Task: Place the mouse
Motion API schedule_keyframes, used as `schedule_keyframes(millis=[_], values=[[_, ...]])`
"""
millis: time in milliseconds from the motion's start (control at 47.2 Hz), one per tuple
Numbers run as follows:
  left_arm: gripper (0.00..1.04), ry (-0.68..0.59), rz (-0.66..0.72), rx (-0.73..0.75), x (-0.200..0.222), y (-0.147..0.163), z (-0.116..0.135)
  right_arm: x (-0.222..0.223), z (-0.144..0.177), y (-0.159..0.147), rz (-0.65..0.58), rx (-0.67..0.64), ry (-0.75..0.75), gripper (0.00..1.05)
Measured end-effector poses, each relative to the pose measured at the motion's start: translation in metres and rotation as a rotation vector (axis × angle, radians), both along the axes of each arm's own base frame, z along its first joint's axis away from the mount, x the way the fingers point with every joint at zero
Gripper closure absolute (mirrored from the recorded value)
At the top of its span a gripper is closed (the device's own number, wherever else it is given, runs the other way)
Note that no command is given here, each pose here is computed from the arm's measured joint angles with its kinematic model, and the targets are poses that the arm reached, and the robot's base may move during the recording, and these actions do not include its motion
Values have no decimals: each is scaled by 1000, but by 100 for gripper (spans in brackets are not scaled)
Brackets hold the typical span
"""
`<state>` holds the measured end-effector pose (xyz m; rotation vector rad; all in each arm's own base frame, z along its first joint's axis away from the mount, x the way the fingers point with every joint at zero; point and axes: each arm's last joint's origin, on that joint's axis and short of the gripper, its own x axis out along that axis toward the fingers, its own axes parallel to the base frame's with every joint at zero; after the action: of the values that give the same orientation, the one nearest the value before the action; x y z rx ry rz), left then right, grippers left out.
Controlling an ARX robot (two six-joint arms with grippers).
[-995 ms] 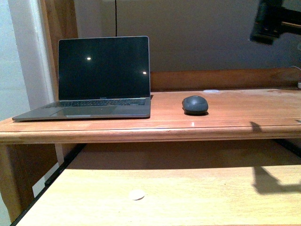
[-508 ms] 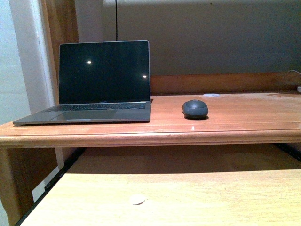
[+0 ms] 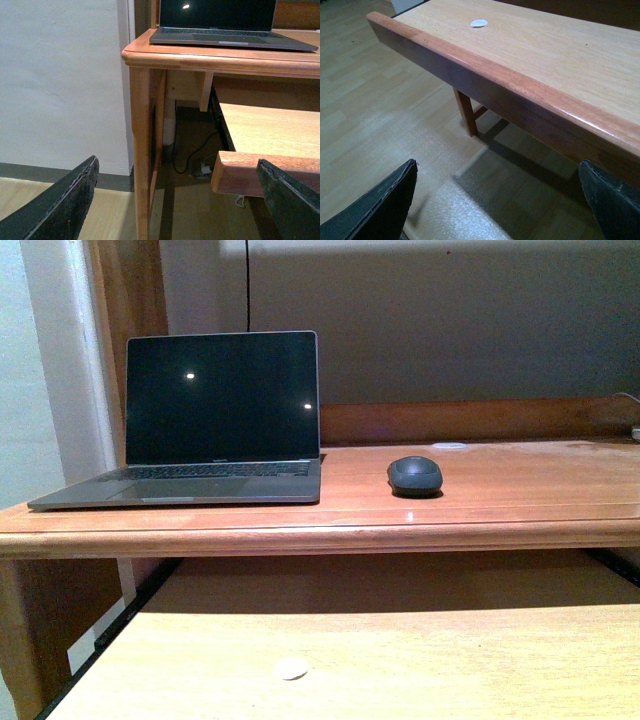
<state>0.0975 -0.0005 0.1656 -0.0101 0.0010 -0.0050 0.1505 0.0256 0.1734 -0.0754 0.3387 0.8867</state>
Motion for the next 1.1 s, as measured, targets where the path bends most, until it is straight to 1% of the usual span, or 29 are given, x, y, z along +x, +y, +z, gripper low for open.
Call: schedule_keyframes(millis=[127,254,402,529,762,1101], values=[[8,0,0,0,0,0,0,9,-5,11,-5,-38,-42,7],[8,0,0,0,0,0,0,16,-13,25,0,-62,-48,7],[8,0,0,0,0,0,0,23,-20,41,14,-65,-56,7],[8,0,0,0,0,0,0,30,-24,51,0,-61,-47,7],[8,0,0,0,0,0,0,61,-20,72,-84,-48,-70,7],[8,0,0,0,0,0,0,105,-20,105,-172,-66,-90,7]])
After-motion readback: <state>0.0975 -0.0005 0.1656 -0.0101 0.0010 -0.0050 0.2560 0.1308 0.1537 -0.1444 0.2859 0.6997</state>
